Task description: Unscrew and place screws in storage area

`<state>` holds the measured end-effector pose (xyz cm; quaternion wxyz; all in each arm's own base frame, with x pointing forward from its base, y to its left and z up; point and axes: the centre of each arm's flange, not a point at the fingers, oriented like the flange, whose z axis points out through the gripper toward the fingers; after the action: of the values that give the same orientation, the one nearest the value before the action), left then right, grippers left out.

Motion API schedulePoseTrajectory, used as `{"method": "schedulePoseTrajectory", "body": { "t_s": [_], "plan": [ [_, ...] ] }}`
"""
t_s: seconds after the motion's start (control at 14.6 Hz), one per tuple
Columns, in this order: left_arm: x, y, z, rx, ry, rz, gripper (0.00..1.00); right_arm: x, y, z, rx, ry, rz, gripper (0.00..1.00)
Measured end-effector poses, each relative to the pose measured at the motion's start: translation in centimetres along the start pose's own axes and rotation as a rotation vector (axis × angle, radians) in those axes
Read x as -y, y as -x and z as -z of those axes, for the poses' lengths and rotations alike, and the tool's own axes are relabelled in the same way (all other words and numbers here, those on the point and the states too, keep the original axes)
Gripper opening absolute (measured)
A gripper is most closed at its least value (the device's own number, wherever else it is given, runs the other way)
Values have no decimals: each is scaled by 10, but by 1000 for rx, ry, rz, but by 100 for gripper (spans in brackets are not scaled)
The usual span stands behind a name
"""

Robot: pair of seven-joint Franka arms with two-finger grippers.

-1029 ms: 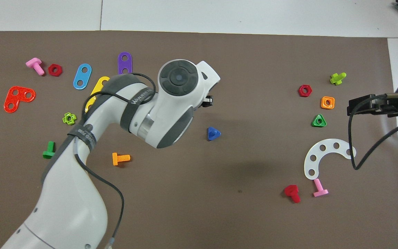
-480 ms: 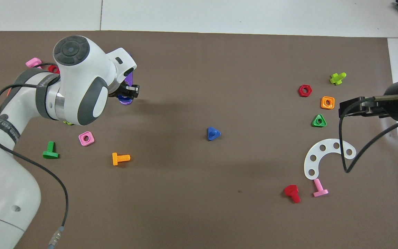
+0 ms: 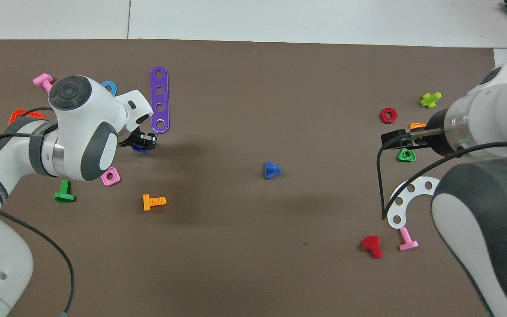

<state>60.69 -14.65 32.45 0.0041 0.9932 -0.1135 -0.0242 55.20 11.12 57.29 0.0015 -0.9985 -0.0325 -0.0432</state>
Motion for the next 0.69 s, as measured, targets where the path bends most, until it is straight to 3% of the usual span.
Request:
{"method": "schedulePoseTrajectory", "body": {
  "t_s": [0.07,0.34,0.69],
  "plan": [
    [0,3,-1,4,0,0,47,16,0,-10,-9,-4,-2,96],
    [1,5,1,-1,-1,-1,82,94,-7,-66,-36,-27,-15,96],
    [46,15,53,-48,-8,71,87,172,-11,-151,-31,-43,-53,95]
  ]
}}
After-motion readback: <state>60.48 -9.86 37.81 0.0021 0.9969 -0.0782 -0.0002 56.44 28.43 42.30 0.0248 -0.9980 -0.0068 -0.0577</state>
